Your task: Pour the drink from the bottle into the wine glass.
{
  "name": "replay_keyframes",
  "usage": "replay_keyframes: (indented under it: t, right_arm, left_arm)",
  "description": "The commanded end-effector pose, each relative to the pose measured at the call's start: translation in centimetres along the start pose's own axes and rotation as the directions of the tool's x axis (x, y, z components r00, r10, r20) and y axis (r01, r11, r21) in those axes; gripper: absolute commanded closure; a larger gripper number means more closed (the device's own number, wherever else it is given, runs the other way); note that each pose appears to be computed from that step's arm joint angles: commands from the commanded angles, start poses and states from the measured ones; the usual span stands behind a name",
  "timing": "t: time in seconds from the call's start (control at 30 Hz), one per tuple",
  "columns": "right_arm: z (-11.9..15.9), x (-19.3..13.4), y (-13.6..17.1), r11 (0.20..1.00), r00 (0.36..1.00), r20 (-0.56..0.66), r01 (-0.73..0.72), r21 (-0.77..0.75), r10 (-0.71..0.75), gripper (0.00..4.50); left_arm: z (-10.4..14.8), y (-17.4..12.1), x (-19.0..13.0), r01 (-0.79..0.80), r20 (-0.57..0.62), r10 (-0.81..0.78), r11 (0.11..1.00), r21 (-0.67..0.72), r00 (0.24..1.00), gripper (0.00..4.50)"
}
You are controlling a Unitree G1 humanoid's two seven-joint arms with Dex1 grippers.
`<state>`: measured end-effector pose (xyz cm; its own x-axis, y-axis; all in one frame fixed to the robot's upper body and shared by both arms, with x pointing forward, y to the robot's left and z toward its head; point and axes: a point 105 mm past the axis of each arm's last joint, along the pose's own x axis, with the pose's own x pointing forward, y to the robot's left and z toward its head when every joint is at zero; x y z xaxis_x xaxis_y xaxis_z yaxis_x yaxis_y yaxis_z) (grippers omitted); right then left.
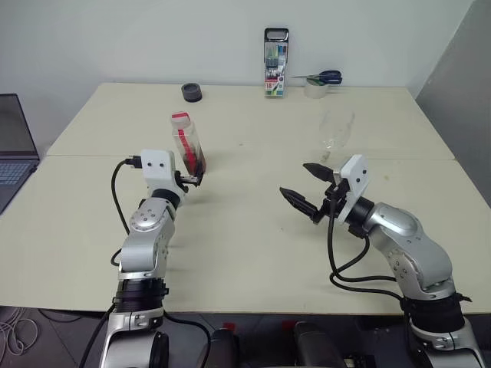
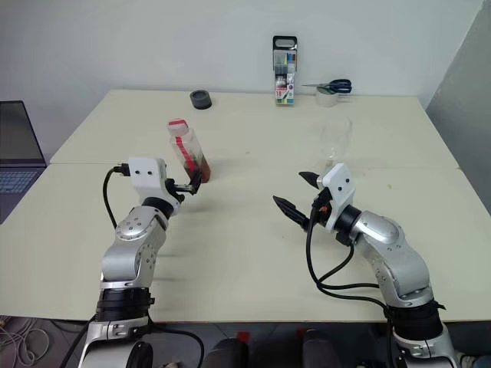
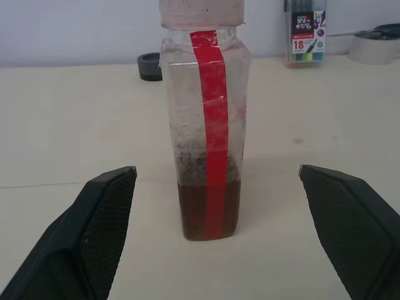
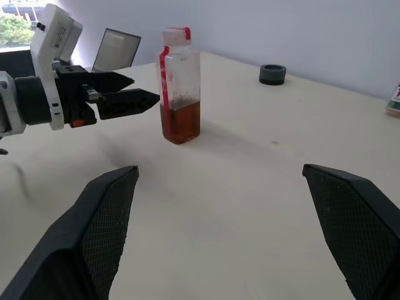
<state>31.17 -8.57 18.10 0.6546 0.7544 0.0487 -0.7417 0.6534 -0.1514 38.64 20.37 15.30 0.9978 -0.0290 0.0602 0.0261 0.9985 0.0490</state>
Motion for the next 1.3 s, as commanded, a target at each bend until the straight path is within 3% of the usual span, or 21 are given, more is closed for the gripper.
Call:
replay_keyframes:
  t: [0.03,1.3]
  right_arm:
    - [1.4,0.1,-0.1,1.0,0.999,0.035,-0.01,-0.026,0.011,0.0]
    - [2.7,1.9,1.2,0.995,0.993,0.072,-0.095,-0.034,0.097,0.0]
  left_arm:
    - [1.6,0.4,0.5,-0.011,0.052,0.011,1.0,0.01,0.999,0.04]
    - [5.0,0.5,7.0,-0.047,0.09,0.043,0.998,0.047,0.995,0.04]
